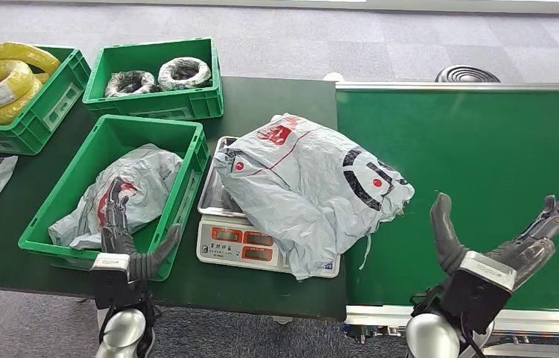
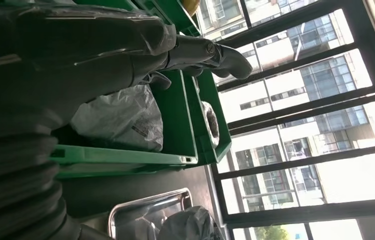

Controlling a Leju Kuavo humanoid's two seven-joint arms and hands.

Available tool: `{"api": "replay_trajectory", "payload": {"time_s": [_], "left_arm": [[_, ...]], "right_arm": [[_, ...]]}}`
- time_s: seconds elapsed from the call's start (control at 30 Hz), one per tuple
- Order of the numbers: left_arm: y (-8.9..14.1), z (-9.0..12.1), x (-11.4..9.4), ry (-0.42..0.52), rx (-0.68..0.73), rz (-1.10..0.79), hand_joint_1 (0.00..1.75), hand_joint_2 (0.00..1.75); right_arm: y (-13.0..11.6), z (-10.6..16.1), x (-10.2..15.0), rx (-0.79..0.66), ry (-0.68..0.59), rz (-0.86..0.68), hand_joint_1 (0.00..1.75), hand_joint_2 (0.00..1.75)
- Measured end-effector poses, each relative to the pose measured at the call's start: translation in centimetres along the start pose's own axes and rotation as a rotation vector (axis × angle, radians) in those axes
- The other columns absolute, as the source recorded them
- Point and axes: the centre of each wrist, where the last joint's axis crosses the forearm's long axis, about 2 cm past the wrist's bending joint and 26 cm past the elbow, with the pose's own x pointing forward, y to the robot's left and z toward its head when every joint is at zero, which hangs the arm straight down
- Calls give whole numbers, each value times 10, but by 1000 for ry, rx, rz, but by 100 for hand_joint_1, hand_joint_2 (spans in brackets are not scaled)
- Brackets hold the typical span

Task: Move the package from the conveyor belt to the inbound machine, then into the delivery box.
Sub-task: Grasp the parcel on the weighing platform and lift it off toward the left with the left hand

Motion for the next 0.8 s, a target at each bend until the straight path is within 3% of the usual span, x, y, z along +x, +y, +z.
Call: {"api": "replay_trajectory", "payload": {"time_s": [0.17,0.4,0.5,0.6,0.8], "left_arm": [[7,-28,-3,-49,36,-43,0,175],[9,-73,3,-151,-13,-101,0,175],[-9,-93,16,-234,-153,-182,0,175],[-41,-108,33,-323,-325,-273,0,175],[-84,-112,48,-414,-488,-316,0,175]], "right_arm": [[2,20,-29,46,60,43,0,175],[6,29,-41,85,89,71,0,175],[10,29,-42,93,94,74,0,175],[14,28,-42,99,96,73,0,175],[18,29,-43,111,104,73,0,175]]}}
